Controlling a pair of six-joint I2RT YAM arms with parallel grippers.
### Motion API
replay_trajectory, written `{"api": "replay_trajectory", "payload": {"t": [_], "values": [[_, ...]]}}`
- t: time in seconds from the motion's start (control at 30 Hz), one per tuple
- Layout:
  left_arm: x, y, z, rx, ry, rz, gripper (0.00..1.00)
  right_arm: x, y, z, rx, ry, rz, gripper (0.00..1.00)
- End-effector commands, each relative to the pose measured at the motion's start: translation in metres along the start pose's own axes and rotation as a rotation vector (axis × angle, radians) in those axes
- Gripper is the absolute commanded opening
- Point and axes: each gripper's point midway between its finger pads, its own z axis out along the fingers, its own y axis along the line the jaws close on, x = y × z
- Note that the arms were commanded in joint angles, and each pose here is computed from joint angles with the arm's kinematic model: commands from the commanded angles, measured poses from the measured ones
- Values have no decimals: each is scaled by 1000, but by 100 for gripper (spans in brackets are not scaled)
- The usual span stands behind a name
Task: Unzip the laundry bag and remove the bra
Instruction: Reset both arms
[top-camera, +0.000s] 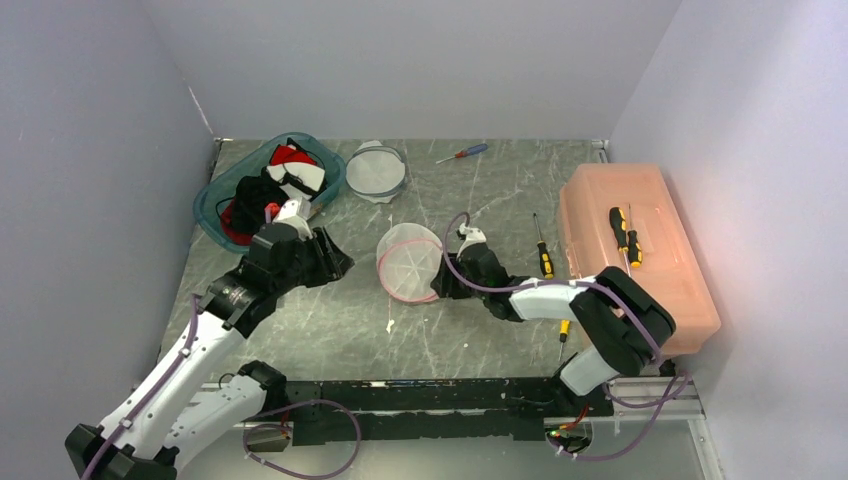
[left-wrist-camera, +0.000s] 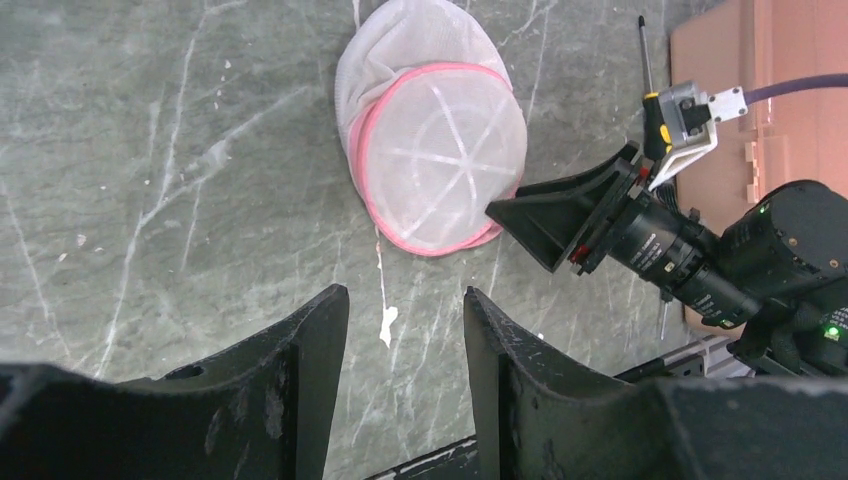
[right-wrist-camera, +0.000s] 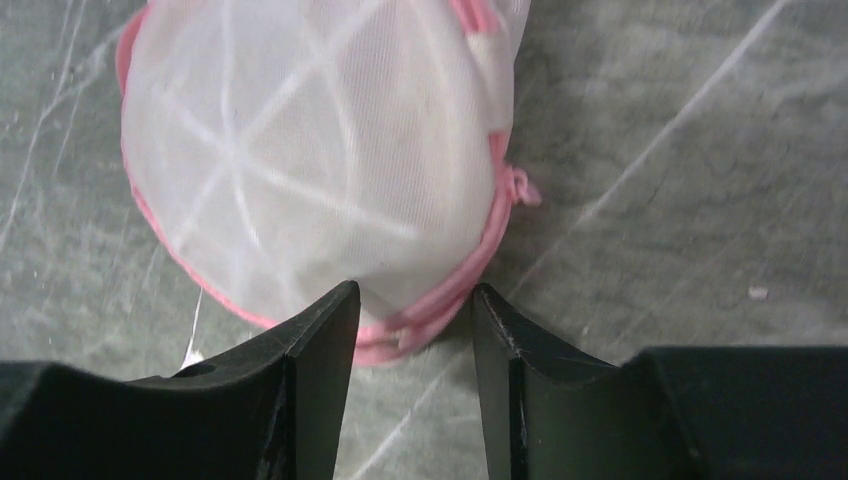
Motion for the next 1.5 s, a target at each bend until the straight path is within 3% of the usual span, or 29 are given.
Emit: {"api": "replay_trajectory", "payload": {"t": [0.0,0.13,0.27,0.43,0.5,0.6,0.63,0.83,0.9,1.1,1.3,1.47], "values": [[-4,12,-5,-54,-33,22,51,-36,8,12,8,-91,-13,49],[-7,15,-10,-71,-46,33,52,-50,11,-3,12,-134,-33,51],[-15,15,-16,-82,-76,54,55,-66,14,-50,11,-198,-88,65],[-33,15,-22,-102,-157,51,66,-91,12,-121,46,-320,-119,79],[-44,15,-25,-112,-205,49,71,-105,9,-148,68,-402,-56,84],[-58,20,-30,-162,-257,35,90,-116,-1,-172,114,-484,80,95],[-62,17,-31,-163,-261,50,92,-120,-3,-179,130,-504,114,97],[-91,7,-41,-212,-270,126,94,-147,-30,-218,284,-669,370,98],[-95,12,-45,-241,-294,121,94,-149,-34,-222,290,-707,386,98],[-93,25,-54,-245,-391,56,94,-163,-19,-220,291,-665,305,98],[-83,35,-48,-295,-349,41,94,-183,46,-206,27,-593,19,98],[-78,42,-42,-345,-308,42,94,-181,41,-197,26,-636,58,99]]}}
